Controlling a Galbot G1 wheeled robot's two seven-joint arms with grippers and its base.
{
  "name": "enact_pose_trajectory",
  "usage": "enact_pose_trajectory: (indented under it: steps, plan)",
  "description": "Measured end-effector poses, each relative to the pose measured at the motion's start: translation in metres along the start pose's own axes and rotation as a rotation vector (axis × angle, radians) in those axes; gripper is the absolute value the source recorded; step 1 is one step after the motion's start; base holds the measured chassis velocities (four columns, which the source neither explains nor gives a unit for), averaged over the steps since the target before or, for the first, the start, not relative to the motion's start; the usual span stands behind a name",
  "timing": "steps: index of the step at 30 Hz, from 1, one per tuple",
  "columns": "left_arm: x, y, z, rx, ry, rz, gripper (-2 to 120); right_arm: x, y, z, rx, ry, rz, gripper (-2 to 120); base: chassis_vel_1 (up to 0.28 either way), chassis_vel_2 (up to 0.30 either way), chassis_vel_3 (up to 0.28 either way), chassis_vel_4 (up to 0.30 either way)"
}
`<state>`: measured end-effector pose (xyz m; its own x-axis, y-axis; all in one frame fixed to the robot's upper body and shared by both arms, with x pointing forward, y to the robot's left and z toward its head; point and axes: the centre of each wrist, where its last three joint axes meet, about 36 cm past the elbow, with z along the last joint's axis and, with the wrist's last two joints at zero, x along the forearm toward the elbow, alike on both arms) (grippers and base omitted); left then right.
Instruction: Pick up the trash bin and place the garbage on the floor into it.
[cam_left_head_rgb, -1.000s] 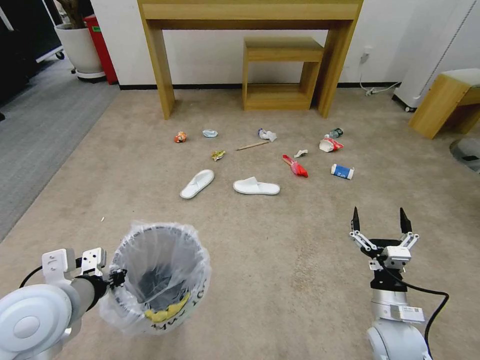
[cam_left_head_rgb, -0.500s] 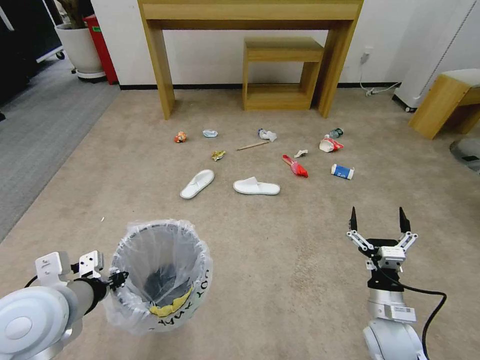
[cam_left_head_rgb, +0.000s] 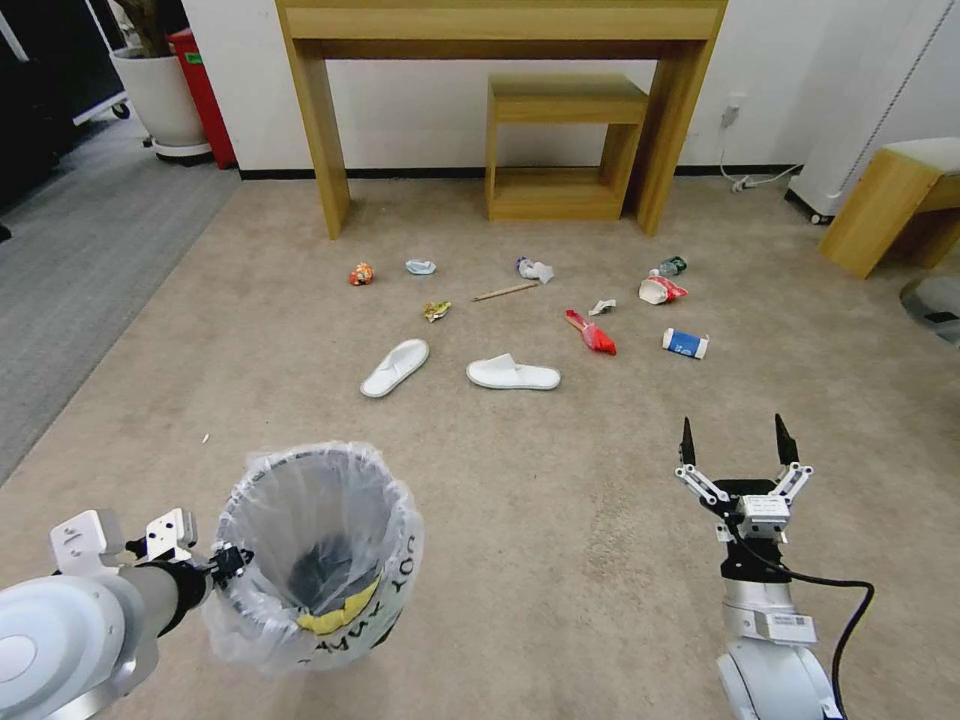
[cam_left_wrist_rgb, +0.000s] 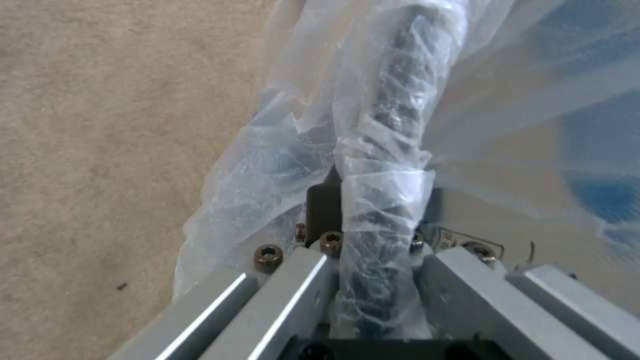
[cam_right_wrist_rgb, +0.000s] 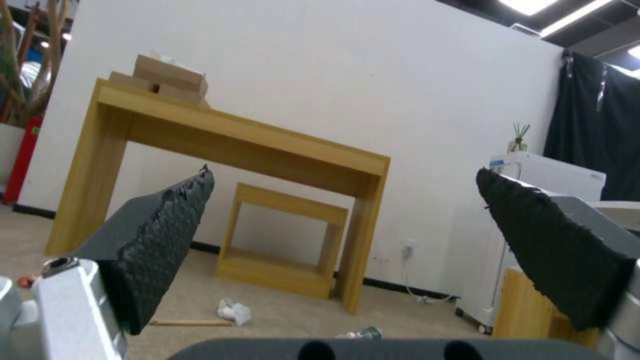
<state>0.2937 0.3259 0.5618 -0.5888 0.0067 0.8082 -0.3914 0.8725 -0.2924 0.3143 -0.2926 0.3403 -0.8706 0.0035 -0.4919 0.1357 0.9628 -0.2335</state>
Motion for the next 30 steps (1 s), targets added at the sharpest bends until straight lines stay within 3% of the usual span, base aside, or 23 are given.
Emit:
enact_pose_trajectory:
  steps: [11,24,30]
  plan:
    - [-0.0017,0.0009,0.0034,-0.014,-0.013,-0.025,0,0.0009,-0.0020,0.0027,-0.019,-0.017,-0.014,100,-0.020,0.017,0.013,-0.025]
    - [-0.0040,0.0018,0.0079,-0.009,-0.025,-0.031,0,-0.0019,-0.0023,0.0043,-0.021,-0.040,-0.024,100,-0.173,0.165,0.164,-0.163]
    - [-0.0019,0.0007,0.0066,-0.009,-0.032,-0.027,0,-0.0039,-0.0045,0.0048,-0.009,-0.052,-0.029,100,-0.036,0.021,0.039,-0.022]
